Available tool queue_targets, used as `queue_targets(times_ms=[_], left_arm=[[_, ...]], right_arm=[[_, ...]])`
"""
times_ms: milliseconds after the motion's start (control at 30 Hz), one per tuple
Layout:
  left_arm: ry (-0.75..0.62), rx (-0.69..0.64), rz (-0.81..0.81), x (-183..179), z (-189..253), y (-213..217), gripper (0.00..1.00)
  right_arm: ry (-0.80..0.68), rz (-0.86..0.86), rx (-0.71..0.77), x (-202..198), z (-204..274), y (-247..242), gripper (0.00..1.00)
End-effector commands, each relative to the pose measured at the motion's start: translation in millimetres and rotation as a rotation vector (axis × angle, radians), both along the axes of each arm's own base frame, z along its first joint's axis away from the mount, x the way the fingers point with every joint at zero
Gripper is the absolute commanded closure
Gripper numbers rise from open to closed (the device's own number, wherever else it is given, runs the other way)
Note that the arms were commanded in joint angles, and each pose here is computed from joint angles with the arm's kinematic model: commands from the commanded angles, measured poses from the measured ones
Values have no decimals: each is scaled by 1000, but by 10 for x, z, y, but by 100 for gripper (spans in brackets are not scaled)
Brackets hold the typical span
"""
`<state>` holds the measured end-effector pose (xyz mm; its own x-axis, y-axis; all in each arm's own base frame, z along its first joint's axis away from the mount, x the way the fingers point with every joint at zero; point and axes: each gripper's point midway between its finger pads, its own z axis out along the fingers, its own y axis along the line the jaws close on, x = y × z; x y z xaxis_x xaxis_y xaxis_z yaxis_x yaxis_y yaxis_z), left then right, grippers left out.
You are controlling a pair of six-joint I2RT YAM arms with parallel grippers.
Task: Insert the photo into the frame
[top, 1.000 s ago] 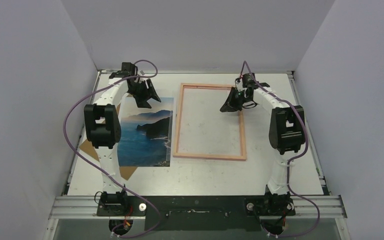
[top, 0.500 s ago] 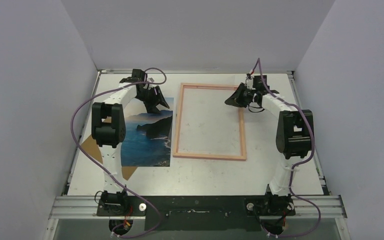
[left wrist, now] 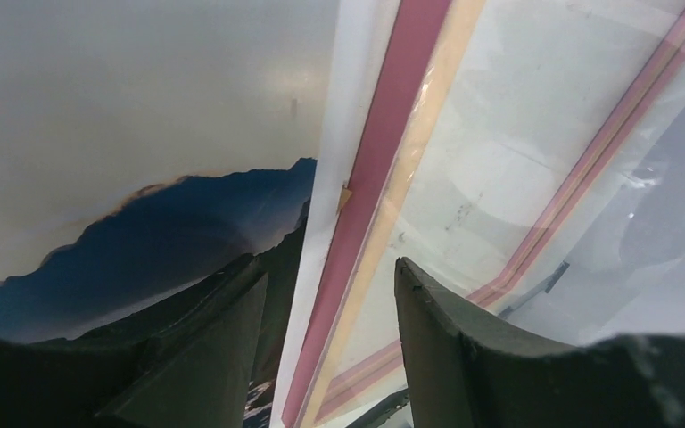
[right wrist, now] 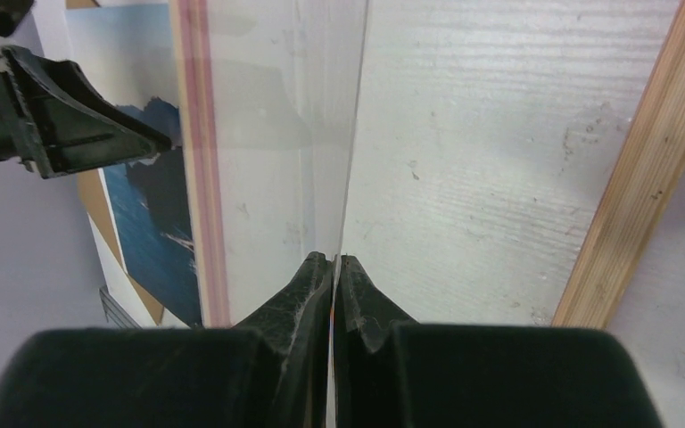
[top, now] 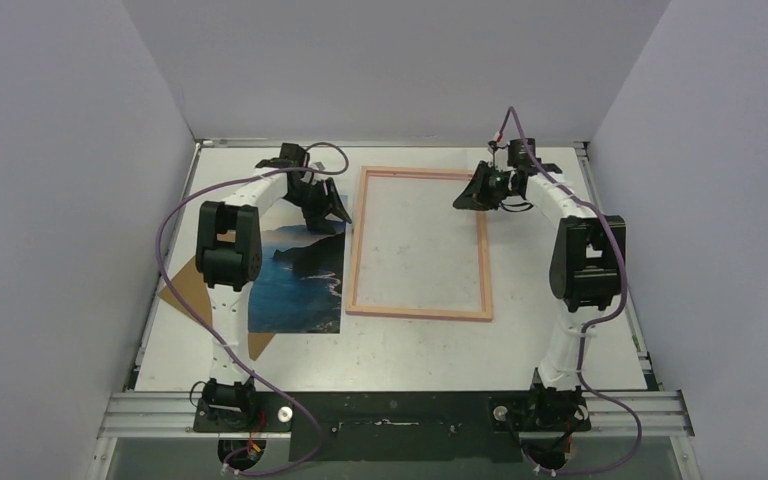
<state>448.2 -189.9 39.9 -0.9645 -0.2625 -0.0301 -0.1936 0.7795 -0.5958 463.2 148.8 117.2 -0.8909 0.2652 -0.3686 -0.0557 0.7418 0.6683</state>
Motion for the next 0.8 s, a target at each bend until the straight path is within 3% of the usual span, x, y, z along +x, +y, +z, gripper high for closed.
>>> queue_targets(times_ms=[0, 167, 333, 767], left_arm=[[-64, -20, -36, 132, 126, -58, 48], [-71, -27, -54, 161, 118, -133, 54], [-68, -18, -69, 170, 75, -187, 56], [-53, 10, -85, 163, -27, -215, 58]], right_arm=[[54, 44, -33, -108, -130, -70, 100], [90, 20, -93, -127, -230, -169, 100], [36, -20, -127, -65, -159, -240, 100], [-65, -118, -59, 70, -21, -246, 100]])
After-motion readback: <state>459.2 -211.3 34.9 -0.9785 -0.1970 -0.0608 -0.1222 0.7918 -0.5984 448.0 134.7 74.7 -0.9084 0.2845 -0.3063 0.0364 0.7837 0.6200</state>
